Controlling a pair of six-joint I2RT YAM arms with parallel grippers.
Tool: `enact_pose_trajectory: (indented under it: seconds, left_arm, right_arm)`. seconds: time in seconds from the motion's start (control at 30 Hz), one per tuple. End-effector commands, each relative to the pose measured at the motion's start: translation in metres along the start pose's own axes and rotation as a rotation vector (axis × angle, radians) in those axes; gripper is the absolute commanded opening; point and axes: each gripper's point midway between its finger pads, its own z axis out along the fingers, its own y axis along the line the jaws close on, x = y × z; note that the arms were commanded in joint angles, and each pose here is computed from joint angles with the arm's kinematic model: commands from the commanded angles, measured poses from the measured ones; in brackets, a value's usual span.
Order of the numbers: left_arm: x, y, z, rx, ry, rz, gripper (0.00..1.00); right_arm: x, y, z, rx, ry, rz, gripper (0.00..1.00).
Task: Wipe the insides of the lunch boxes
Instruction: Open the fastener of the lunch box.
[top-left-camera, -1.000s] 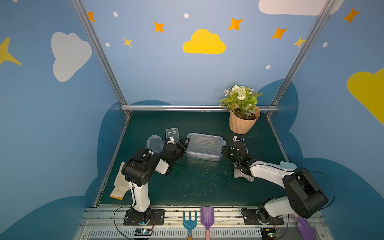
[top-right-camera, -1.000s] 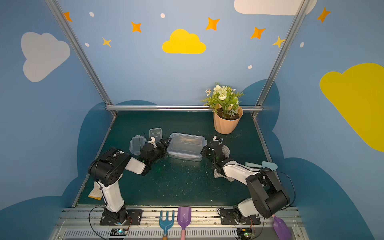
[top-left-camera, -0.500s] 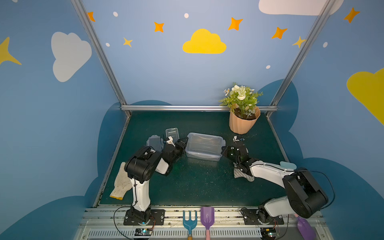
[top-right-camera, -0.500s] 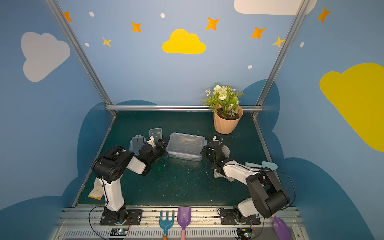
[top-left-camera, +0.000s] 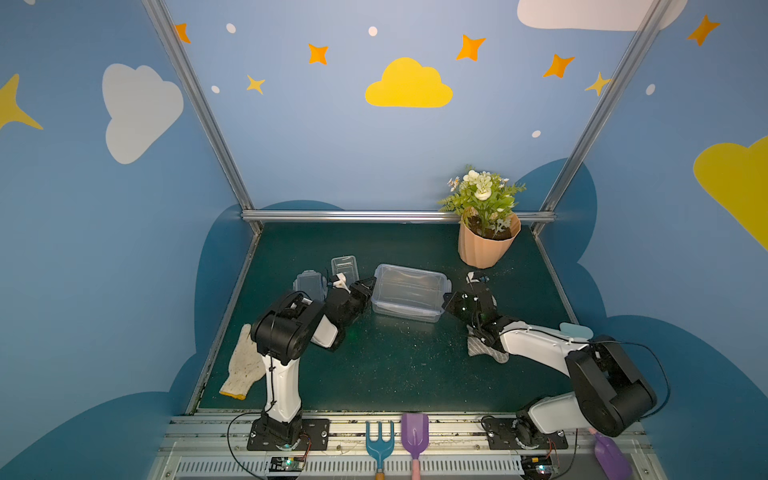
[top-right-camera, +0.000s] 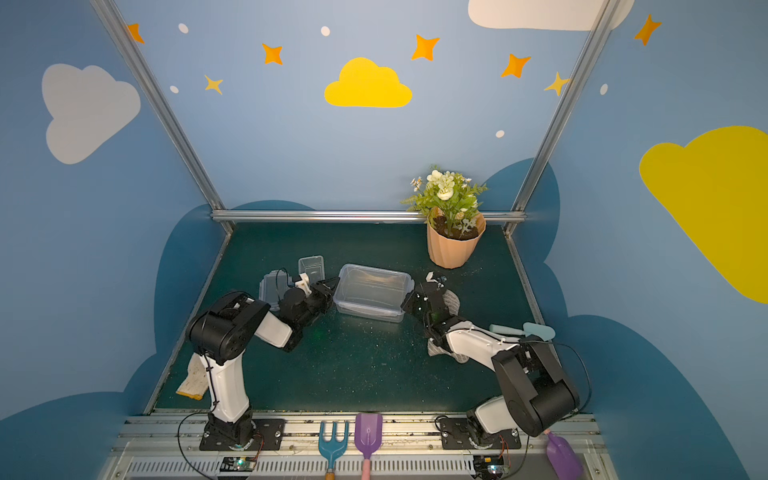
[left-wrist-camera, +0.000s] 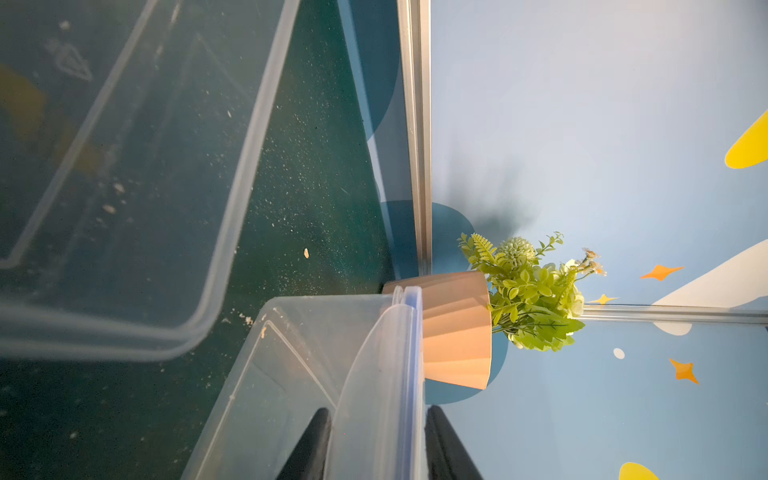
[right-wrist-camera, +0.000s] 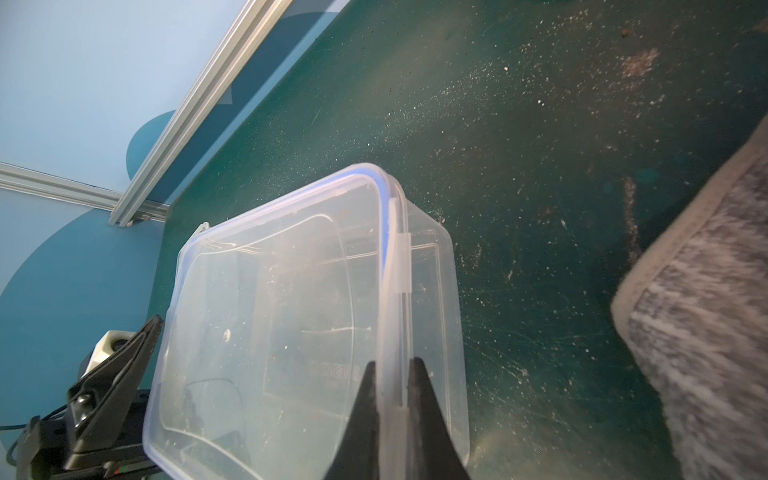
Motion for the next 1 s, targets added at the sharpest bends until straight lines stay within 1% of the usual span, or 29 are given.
enact_pose_trajectory:
  seconds: [0.0,0.13,0.43,0.53,0.7,0.83,0.97]
  left_arm:
    - [0.05,-0.023,0.006,0.085,0.201,0.013,0.33]
    - [0.054,-0.016,0.005,0.059,0.208,0.024,0.28]
    - [0.064,-0.003,0.0,-0.027,0.25,0.07,0.11]
    - [0.066,0.0,-0.004,-0.066,0.257,0.094,0.04]
    - [0.068,0.002,-0.008,-0.11,0.269,0.136,0.04]
    - [0.071,0.009,-0.009,-0.16,0.286,0.156,0.04]
    - [0.069,0.015,-0.012,-0.198,0.282,0.176,0.04]
  right_arm:
    - [0.082,-0.072,-0.007,0.245,0.303,-0.04,0.0]
    - [0.082,-0.074,-0.008,0.254,0.303,-0.046,0.0]
    - [0.083,-0.073,-0.007,0.252,0.31,-0.045,0.0]
    - [0.083,-0.073,-0.007,0.256,0.313,-0.046,0.0]
    - [0.082,-0.073,-0.008,0.26,0.311,-0.051,0.0]
    - [0.081,-0.073,-0.009,0.261,0.311,-0.054,0.0]
    - [0.081,-0.073,-0.011,0.267,0.309,-0.057,0.0]
